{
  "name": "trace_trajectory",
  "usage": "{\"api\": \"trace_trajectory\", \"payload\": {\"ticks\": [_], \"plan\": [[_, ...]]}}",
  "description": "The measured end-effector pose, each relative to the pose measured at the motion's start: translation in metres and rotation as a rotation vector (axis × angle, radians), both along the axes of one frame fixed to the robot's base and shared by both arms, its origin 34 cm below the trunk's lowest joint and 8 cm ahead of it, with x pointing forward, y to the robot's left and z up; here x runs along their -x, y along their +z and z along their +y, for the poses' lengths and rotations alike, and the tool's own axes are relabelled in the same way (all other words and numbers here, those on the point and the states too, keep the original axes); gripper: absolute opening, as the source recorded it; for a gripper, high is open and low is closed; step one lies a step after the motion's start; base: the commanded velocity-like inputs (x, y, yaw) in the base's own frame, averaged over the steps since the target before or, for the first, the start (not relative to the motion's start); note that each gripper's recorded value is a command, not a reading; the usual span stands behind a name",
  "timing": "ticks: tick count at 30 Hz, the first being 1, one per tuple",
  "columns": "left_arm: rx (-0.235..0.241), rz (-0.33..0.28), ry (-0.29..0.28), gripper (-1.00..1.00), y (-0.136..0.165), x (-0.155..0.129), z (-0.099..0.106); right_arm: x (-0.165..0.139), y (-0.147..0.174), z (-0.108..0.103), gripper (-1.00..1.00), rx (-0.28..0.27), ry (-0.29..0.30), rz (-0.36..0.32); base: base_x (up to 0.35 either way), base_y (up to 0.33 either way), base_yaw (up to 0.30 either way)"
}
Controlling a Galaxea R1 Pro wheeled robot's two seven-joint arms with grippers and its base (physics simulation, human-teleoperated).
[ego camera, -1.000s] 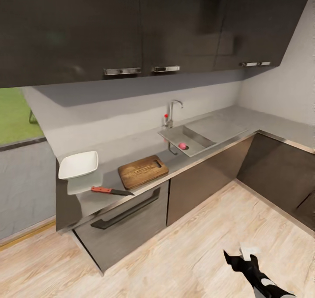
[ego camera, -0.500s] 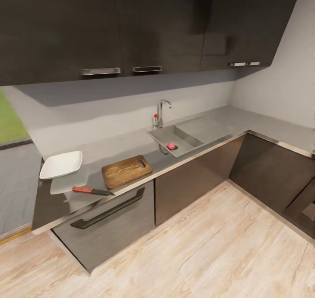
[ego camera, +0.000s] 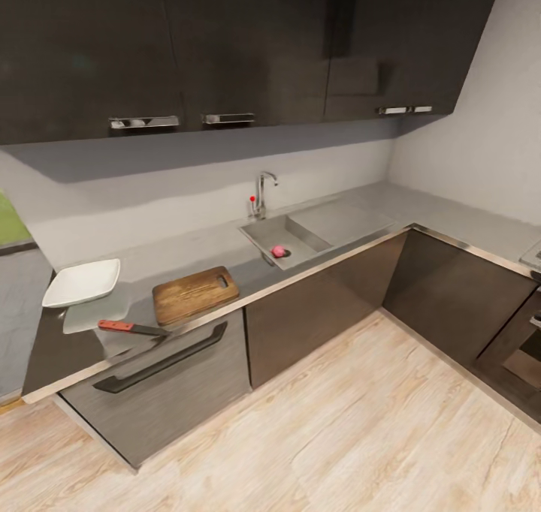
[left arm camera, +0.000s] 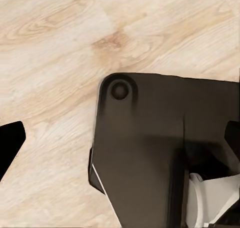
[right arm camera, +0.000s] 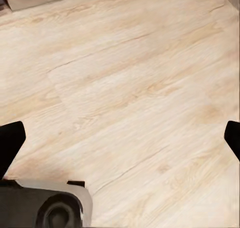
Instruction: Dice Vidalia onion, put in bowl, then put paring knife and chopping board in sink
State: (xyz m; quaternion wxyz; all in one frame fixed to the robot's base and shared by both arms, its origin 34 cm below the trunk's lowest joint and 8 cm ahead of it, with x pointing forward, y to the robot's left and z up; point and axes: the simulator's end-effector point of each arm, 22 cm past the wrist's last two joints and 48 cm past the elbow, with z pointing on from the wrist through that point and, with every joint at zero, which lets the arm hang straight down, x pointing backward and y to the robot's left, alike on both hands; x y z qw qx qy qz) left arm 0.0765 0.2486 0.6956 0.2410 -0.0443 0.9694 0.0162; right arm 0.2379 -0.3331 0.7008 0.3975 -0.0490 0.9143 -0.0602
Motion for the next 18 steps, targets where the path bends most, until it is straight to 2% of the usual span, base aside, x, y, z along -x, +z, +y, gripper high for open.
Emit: {"api": "trace_trajectory", "payload": {"ticks": [3,7,14,18], "plan": [[-0.042,0.005,0.1,1.0,0.0,0.003,0.018,-0.032,0.013,-0.006,1.0,0.038,0.012,-0.07,0.0,-0.007,0.0],[-0.067,0.014,0.177,1.0,0.001,0.008,0.03,-0.045,0.02,-0.008,1.0,0.053,0.016,-0.099,0.0,-0.002,0.0],[-0.075,0.022,0.207,1.0,0.0,0.013,0.035,-0.053,0.021,-0.013,1.0,0.066,0.014,-0.104,0.0,0.0,0.0],[-0.066,0.025,0.209,1.0,0.0,0.013,0.028,-0.078,0.012,-0.026,1.0,0.083,-0.01,-0.051,0.0,0.0,0.0]]}}
